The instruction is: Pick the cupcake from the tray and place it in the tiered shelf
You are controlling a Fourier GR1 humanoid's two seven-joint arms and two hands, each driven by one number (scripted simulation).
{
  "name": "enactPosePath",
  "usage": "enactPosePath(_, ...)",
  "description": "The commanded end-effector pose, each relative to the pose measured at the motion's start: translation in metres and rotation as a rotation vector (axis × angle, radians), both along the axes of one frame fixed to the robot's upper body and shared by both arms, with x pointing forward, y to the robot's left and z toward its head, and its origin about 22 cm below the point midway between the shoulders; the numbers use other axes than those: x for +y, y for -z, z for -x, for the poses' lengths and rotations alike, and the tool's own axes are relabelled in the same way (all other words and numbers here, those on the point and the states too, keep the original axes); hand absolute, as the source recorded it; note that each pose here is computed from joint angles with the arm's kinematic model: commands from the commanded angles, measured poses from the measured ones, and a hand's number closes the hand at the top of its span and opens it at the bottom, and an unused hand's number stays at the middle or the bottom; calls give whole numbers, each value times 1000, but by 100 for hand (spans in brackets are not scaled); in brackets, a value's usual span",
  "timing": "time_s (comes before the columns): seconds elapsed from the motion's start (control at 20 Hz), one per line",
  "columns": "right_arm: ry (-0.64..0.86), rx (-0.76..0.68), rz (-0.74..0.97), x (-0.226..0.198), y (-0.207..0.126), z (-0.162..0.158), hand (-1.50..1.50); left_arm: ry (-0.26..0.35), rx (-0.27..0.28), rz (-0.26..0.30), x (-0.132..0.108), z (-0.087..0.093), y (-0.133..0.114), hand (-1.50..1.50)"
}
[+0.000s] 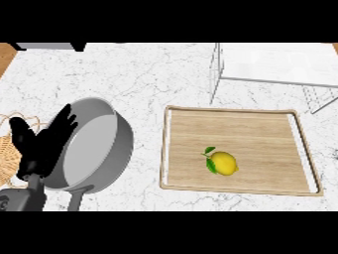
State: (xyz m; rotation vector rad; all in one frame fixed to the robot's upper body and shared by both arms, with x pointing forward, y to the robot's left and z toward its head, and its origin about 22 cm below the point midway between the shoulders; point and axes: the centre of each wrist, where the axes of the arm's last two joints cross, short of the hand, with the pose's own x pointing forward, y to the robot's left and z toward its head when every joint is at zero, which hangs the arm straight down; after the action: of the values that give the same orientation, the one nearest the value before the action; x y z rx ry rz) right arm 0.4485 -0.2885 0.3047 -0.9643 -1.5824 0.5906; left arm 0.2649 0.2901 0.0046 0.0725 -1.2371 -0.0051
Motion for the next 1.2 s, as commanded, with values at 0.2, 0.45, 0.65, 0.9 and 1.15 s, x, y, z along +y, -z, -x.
enactPosePath(0.2, -7, 19, 137, 5, -3, -7, 150, -37, 101, 11, -6, 0, 18, 0)
enactPosePath(0.45, 88, -52, -227, -7, -8, -7, -150, -24, 110, 20, 6, 15, 19, 0)
enactPosePath(0.65, 64, -80, -348, -14, -13, -5, -150, -45, 111, 14, -6, 27, 32, 0)
enactPosePath(0.9, 29, -131, -546, -31, -37, 1, -150, -42, 110, 31, -1, 17, 27, 0)
enactPosePath(1.15, 85, -218, -710, -38, -27, 0, -150, -45, 128, -4, 2, 10, 29, 0)
